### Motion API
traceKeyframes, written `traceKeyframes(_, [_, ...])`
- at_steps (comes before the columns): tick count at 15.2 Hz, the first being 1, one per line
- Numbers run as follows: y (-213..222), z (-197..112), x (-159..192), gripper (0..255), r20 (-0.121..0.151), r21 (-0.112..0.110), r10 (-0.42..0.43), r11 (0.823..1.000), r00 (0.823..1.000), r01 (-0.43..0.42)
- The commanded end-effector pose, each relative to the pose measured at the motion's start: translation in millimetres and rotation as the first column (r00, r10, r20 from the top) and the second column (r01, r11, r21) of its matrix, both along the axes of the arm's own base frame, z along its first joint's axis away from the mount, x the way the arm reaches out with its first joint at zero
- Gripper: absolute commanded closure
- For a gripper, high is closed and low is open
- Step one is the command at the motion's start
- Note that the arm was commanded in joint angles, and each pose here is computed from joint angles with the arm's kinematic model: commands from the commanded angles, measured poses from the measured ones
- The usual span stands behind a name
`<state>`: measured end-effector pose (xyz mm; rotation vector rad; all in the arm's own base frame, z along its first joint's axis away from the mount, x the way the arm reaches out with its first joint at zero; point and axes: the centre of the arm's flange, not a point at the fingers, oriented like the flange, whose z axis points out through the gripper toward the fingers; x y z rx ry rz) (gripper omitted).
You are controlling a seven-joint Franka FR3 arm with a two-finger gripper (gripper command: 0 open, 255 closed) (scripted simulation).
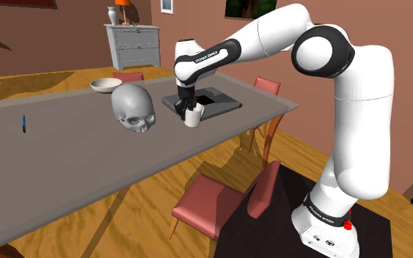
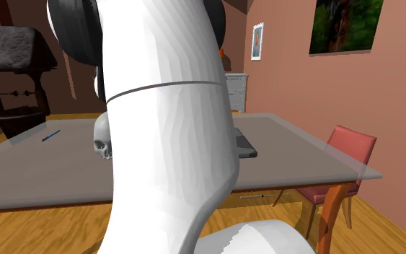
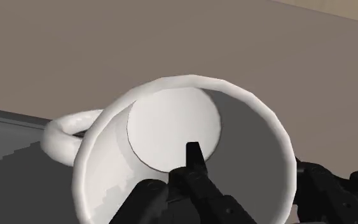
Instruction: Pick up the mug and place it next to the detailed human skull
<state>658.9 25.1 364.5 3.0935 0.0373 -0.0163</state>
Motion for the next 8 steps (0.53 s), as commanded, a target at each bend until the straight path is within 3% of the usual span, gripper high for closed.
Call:
traceKeyframes(1, [-1.1, -3.4, 0.1, 0, -0.006, -0.002, -0.002, 1.0, 1.0, 0.002])
traceKeyframes(5, [-2.8, -4.2, 0.2, 0, -0.005, -0.002, -0.002, 1.0, 1.0, 0.002])
traceKeyframes(8, [-0.9, 35.4, 0.9, 0, -0.005, -0.002, -0.002, 1.0, 1.0, 0.002])
